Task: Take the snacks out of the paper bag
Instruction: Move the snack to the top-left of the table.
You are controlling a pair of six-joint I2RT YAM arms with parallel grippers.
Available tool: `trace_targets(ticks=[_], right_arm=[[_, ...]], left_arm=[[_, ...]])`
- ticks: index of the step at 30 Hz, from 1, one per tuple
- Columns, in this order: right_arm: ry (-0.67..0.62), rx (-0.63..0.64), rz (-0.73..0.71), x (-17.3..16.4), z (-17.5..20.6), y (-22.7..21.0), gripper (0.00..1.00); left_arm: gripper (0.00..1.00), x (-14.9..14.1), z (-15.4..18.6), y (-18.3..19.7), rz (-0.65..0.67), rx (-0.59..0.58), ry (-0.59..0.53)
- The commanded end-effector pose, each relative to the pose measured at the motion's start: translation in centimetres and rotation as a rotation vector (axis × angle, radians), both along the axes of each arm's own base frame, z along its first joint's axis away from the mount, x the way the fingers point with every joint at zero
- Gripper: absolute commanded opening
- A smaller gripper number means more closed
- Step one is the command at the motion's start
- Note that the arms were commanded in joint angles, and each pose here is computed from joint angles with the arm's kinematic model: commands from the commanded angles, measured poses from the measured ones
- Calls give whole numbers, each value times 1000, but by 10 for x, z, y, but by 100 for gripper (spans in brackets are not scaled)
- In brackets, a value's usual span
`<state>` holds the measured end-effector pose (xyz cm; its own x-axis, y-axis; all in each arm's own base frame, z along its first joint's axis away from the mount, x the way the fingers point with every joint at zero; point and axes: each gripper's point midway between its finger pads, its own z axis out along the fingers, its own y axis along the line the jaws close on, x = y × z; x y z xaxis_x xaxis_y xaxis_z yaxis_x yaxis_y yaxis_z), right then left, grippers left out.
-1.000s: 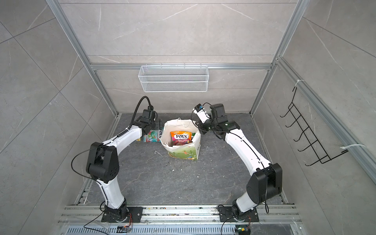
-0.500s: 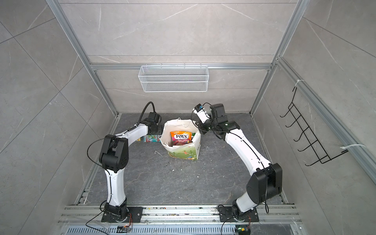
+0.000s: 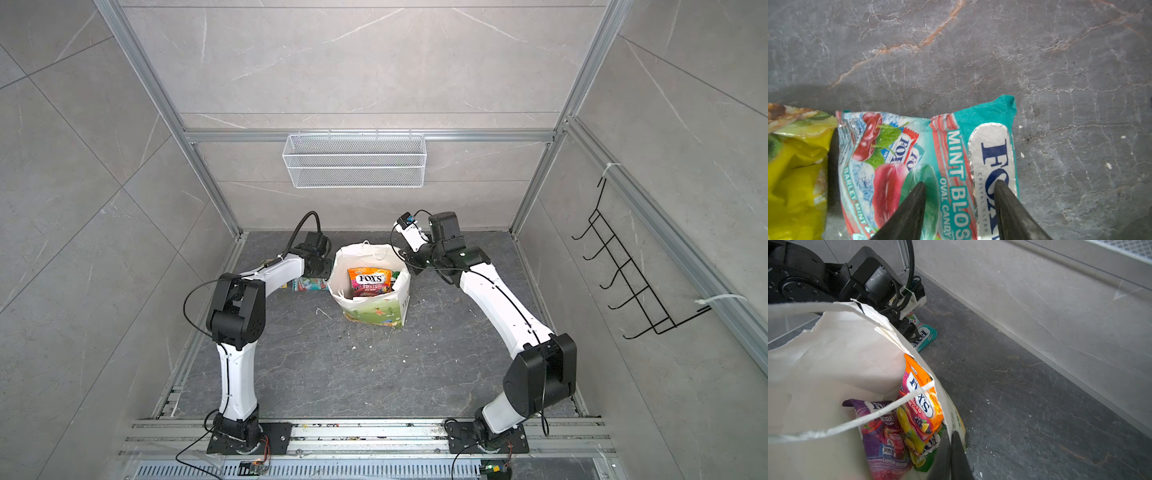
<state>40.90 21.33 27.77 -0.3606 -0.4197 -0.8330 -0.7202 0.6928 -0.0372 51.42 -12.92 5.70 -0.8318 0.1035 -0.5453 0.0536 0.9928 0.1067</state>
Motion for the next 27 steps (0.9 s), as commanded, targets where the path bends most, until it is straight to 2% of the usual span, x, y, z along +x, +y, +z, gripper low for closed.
trace_targets(ticks=[1, 8, 13, 18, 23, 27], right_arm=[[-80, 13, 6, 6, 29, -1, 0], [-66, 13, 14, 4, 32, 1, 1], [-29, 8, 33, 3, 29, 3, 12], [10, 9, 11, 8, 32, 4, 43], [-4, 24, -122, 25, 48, -10, 67], [57, -20, -115, 33, 52, -10, 73]], left_arm=[[55, 5, -4, 13, -8, 56, -2], [54, 4, 2, 15, -13, 60, -12], [60, 1, 25, 17, -11, 51, -56], [63, -3, 60, 12, -26, 19, -118], [65, -10, 102, 6, -52, 4, -191], [70, -25, 143, -1, -91, -2, -267]])
